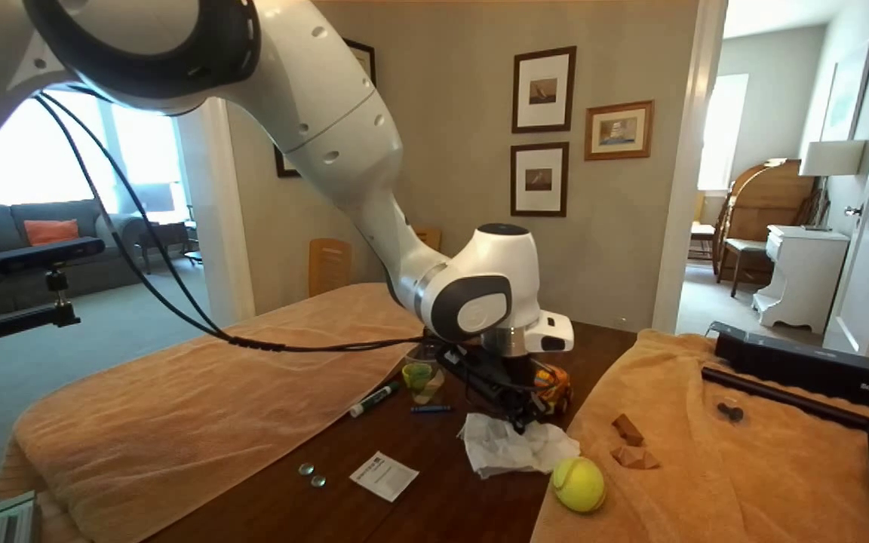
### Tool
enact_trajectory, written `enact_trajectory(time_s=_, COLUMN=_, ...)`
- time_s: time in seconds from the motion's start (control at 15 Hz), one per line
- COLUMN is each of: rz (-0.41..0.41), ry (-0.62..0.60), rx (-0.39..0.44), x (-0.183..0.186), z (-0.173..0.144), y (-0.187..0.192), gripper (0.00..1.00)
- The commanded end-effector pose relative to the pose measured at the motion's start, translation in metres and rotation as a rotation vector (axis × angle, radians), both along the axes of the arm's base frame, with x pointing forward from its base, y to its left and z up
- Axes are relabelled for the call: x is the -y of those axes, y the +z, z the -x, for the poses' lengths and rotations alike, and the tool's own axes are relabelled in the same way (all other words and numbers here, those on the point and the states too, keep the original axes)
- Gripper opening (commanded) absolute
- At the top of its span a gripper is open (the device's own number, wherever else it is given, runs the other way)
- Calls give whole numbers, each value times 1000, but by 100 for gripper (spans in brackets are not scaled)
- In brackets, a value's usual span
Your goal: Use the napkin to wipe the table
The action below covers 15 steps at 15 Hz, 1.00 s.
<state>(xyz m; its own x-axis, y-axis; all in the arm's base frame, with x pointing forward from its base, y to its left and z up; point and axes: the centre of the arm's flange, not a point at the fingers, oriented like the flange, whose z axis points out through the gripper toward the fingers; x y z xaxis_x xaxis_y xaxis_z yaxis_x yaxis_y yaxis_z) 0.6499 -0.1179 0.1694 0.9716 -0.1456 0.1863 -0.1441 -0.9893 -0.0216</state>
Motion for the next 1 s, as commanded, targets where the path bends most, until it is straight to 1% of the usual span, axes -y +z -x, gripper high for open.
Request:
enact_trajectory(time_s=0.0, rz=-42, ry=75, rx=-16, x=-31, z=2, y=-31, gripper=0)
enact_trajectory(time_s=0.2, rz=-60, ry=130, rx=-22, x=-44, z=12, y=-29, gripper=0)
enact_trajectory(time_s=0.33, rz=-45, ry=157, rx=-11, x=-43, z=11, y=-28, gripper=0)
enact_trajectory(time_s=0.47, rz=-48, ry=155, rx=-17, x=-40, z=11, y=-25, gripper=0)
enact_trajectory(time_s=0.53, rz=-45, ry=150, rx=-30, x=-39, z=13, y=-23, gripper=0)
enact_trajectory(time_s=0.6, rz=-38, ry=150, rx=-62, x=-36, z=18, y=-20, gripper=0)
enact_trajectory(time_s=0.73, rz=-42, ry=173, rx=-83, x=-33, z=29, y=-15, gripper=0)
enact_trajectory(time_s=0.93, rz=-41, ry=250, rx=-122, x=-36, z=54, y=-21, gripper=0)
